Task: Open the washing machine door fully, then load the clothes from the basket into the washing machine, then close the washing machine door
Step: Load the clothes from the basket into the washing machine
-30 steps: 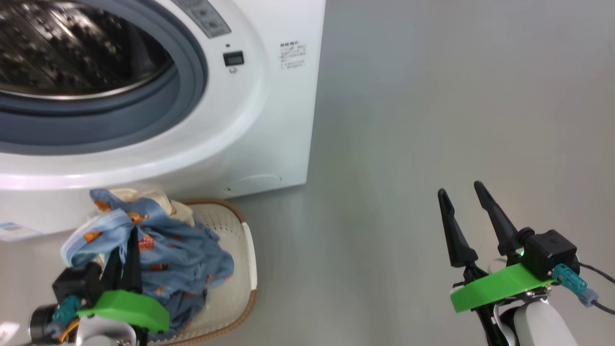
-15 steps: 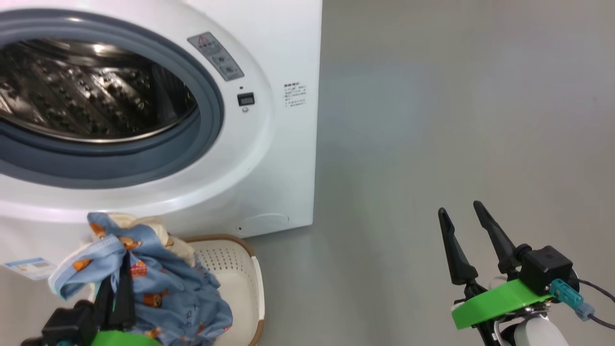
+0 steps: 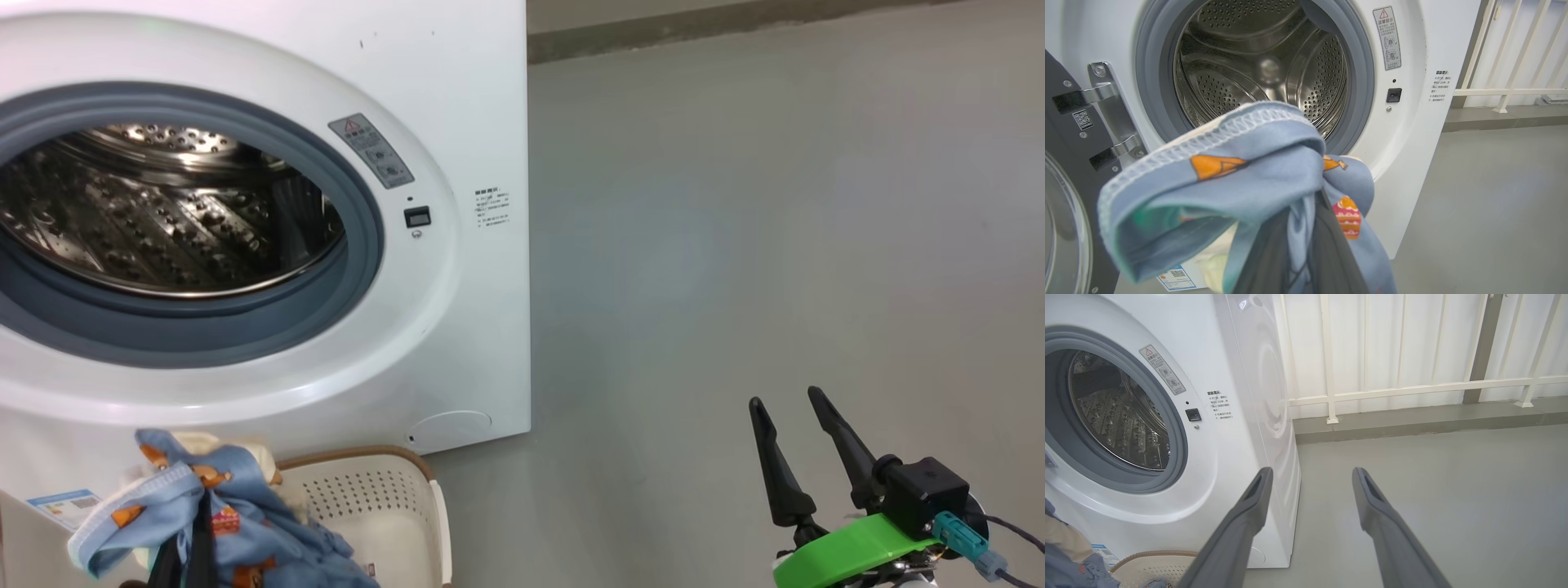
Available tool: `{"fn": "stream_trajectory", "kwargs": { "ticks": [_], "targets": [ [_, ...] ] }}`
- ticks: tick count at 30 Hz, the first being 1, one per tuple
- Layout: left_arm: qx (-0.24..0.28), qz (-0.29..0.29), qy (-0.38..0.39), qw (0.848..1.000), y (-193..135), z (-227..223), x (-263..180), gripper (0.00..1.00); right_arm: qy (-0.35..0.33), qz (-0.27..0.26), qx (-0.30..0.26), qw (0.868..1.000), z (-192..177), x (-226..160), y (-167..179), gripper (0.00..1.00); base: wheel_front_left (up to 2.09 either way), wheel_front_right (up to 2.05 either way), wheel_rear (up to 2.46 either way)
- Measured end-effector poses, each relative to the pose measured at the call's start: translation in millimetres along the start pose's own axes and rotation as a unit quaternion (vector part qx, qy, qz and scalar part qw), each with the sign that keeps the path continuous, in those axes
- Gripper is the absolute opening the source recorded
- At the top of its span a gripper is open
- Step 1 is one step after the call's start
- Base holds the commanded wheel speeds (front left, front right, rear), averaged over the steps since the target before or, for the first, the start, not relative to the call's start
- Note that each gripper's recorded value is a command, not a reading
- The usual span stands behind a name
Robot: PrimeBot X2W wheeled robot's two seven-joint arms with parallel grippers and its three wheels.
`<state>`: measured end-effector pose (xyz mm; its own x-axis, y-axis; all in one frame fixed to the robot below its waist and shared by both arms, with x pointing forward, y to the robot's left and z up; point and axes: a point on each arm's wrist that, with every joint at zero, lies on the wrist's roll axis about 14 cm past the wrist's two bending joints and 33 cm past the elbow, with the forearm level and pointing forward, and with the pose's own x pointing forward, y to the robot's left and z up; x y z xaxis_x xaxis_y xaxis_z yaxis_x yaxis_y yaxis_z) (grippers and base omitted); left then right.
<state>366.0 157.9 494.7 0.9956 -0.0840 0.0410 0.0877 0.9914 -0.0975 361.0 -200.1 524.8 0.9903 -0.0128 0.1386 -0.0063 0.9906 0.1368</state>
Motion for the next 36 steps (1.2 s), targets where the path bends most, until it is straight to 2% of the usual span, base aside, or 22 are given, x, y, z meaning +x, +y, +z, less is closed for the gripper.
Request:
{"fn": "stream_trajectory", "kwargs": {
  "ticks": [14,36],
  "targets": [
    [-0.005,0.005,-0.004,1.0,0.1,2.8,-8.6,0.0,-0.008,-0.001,0.0,1.0,5.7,-2.9,-0.3,1.0,0.0,0.0,0.0],
    [-0.01,0.025,0.009,1.0,9.6,-5.6,-13.1,0.0,0.006,0.011,-0.002,1.0,-4.6,-1.1,7.2,1.0,0.0,0.0,0.0]
  ]
}}
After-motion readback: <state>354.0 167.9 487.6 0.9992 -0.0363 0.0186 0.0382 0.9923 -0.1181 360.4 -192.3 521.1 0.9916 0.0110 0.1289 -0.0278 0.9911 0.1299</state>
